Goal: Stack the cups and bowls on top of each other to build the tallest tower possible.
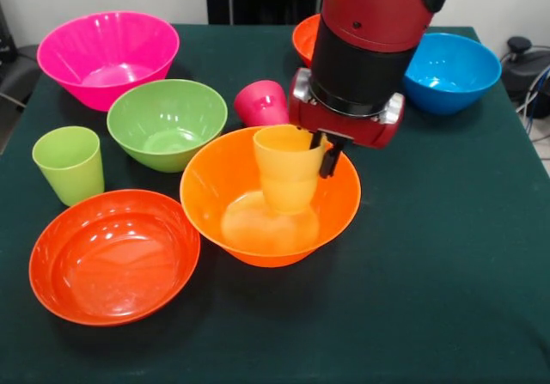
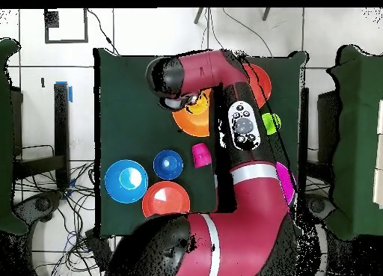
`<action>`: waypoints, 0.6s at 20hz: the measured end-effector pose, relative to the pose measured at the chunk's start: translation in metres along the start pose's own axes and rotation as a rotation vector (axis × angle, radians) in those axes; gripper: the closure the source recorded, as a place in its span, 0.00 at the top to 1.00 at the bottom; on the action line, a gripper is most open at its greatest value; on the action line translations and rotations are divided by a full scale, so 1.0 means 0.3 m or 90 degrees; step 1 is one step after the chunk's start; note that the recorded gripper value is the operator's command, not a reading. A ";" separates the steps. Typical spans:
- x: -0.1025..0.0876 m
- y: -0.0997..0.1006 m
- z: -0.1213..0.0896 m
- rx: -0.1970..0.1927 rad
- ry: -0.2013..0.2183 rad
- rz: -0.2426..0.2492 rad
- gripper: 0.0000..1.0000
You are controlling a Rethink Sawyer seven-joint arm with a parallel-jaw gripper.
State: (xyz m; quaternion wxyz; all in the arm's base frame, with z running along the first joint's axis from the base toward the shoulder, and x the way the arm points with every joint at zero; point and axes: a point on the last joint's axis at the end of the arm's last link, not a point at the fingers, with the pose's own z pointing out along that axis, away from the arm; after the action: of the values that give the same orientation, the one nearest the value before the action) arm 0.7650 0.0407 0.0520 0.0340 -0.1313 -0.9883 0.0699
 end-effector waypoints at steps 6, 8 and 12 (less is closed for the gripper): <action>0.010 -0.047 0.025 0.039 -0.005 -0.006 0.00; 0.015 -0.069 0.035 0.058 -0.008 -0.008 0.00; 0.025 -0.093 0.046 0.085 -0.011 -0.014 0.00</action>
State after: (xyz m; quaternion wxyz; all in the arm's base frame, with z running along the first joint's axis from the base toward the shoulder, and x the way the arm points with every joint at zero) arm 0.7494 0.0144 0.0430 0.0352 -0.1175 -0.9830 0.1363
